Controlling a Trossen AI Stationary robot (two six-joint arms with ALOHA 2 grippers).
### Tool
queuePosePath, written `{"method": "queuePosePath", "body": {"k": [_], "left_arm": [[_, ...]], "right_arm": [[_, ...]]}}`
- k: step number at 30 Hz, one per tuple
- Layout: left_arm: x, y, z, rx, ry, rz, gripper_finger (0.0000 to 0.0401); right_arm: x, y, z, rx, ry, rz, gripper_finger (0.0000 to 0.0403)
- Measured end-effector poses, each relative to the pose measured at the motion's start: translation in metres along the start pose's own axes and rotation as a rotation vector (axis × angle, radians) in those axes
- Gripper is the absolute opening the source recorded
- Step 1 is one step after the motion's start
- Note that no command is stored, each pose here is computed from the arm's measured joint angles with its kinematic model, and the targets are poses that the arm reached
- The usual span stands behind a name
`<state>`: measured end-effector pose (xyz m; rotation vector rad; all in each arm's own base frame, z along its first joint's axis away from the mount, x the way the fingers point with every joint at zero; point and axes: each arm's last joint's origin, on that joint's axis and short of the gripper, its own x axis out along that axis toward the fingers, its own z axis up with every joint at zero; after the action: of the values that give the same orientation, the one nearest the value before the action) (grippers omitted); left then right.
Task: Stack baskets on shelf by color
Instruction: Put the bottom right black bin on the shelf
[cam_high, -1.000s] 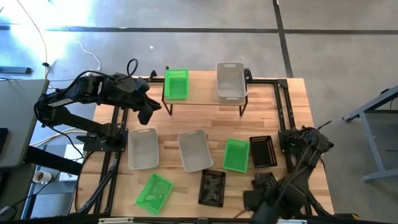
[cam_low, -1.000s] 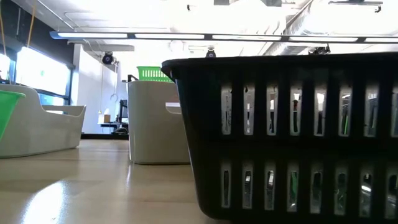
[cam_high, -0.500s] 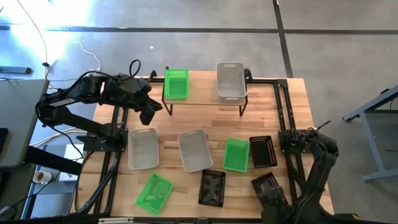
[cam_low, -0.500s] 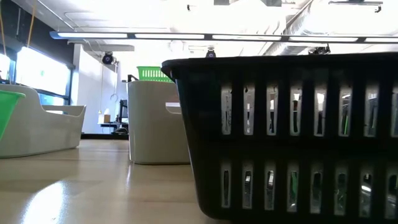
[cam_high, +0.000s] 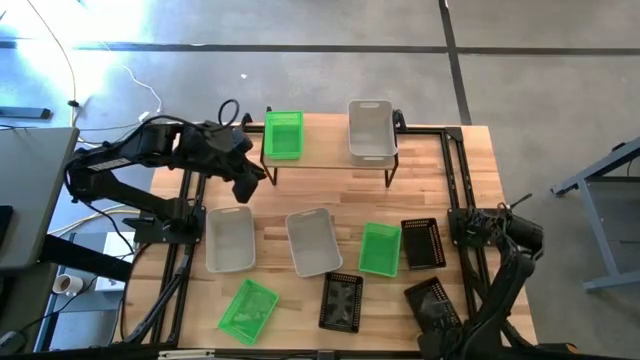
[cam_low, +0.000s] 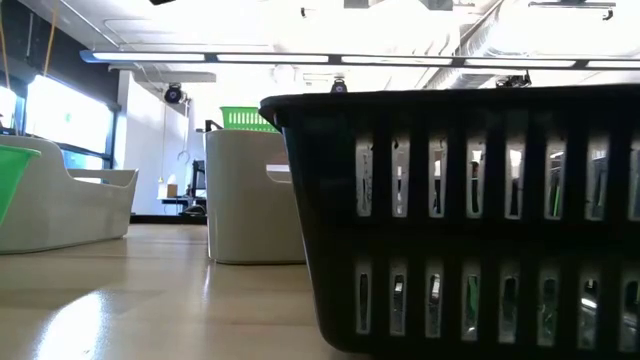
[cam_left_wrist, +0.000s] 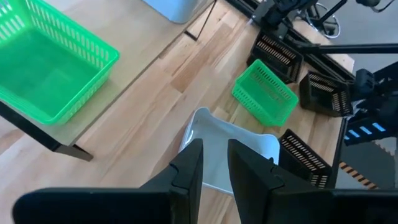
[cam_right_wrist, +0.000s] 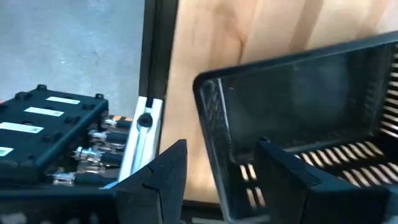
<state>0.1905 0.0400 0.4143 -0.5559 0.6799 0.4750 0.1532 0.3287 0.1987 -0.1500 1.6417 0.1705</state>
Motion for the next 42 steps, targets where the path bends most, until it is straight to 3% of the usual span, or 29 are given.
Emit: {"method": "queuePosePath", "body": {"k": [5,13,16,20,32,42], "left_arm": [[0.005,-0.001,0.001,0.001,0.011,0.007,0.0064],[0.004,-0.001,0.001,0.001,0.007,0.008,0.0065],[0.004,-0.001,0.001,0.002,0.007,0.008,0.0065],[0.004,-0.001,0.001,0.002,0.008,0.008,0.0065],[0.004,-0.001,0.001,0.002,0.008,0.008,0.0065],[0.000,0.001,-0.001,0.036,0.011,0.001,0.0065]], "right_arm": [[0.012,-0.006,-0.003,0.043,0.025,-0.028,0.0169],[0.034,-0.010,-0.005,0.075,0.059,0.020,0.0156],[0.031,-0.011,0.000,0.087,0.056,0.034,0.0112],[0.021,-0.011,0.010,0.108,0.035,0.071,0.0021],[-0.041,-0.021,0.062,0.328,-0.163,0.171,0.0004],[-0.114,-0.057,0.099,0.492,-0.358,0.194,0.0001]]}}
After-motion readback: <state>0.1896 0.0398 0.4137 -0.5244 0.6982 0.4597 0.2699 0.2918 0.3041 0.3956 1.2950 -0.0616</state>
